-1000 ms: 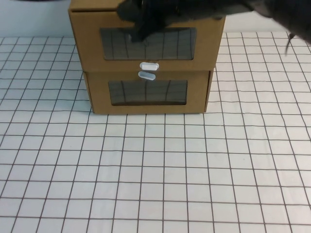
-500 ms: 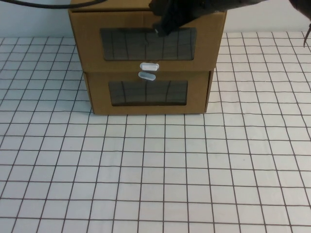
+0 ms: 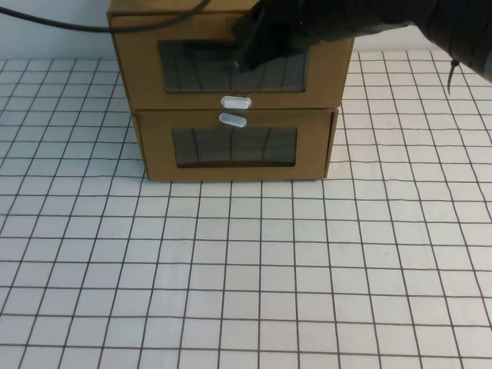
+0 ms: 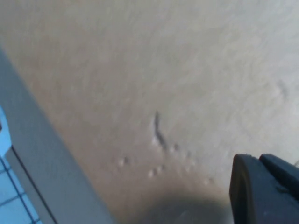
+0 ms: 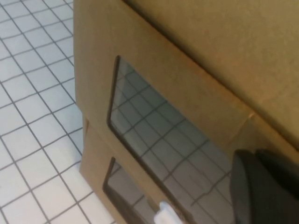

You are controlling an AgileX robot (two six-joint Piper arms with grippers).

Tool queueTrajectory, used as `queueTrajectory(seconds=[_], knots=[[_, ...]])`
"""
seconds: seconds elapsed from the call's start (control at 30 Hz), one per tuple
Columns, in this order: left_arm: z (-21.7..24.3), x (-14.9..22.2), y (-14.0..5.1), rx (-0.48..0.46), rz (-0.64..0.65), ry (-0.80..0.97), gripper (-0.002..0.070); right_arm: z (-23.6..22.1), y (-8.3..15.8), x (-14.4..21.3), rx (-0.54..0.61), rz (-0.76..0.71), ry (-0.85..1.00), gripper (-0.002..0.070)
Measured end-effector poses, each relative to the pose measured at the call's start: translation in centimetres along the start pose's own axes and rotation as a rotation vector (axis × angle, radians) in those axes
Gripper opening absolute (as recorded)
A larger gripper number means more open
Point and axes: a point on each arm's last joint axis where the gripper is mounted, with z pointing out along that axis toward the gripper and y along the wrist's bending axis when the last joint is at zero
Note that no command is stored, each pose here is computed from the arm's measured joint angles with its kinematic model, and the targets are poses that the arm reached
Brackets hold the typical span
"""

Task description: Close the shoe box

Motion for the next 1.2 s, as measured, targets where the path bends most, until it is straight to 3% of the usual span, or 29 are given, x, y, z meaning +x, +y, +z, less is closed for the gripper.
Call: queueTrajectory(seconds=[0.3, 0.47, 0.63, 0.9, 1.2], knots=[[0.8, 0.6, 0.6, -0.014, -0.018, 0.016, -0.0005, -0.2, -0.4, 0.1, -0.023, 0.066, -0.012, -0.0013], [-0.1, 0.4, 0.0, -0.015, -0.001, 0.015, -0.0005, -1.8, -0.3, -0.5, -0.057, 0.046, 0.005, -0.0013], [-3.2, -0.4, -2.0, -0.025, 0.064, -0.036, -0.0005, -6.0, 0.4, -2.0, -0.075, -0.035, 0.037, -0.0013], [-8.7, -1.4, -5.9, -0.038, 0.145, -0.139, -0.0005, -12.3, -0.2, -2.9, 0.006, -0.08, 0.122, -0.0013], [-15.8, -0.3, -11.3, -0.052, 0.218, -0.241, -0.0005, -24.6, -1.9, -2.4, 0.236, -0.007, -0.026, -0.0013]])
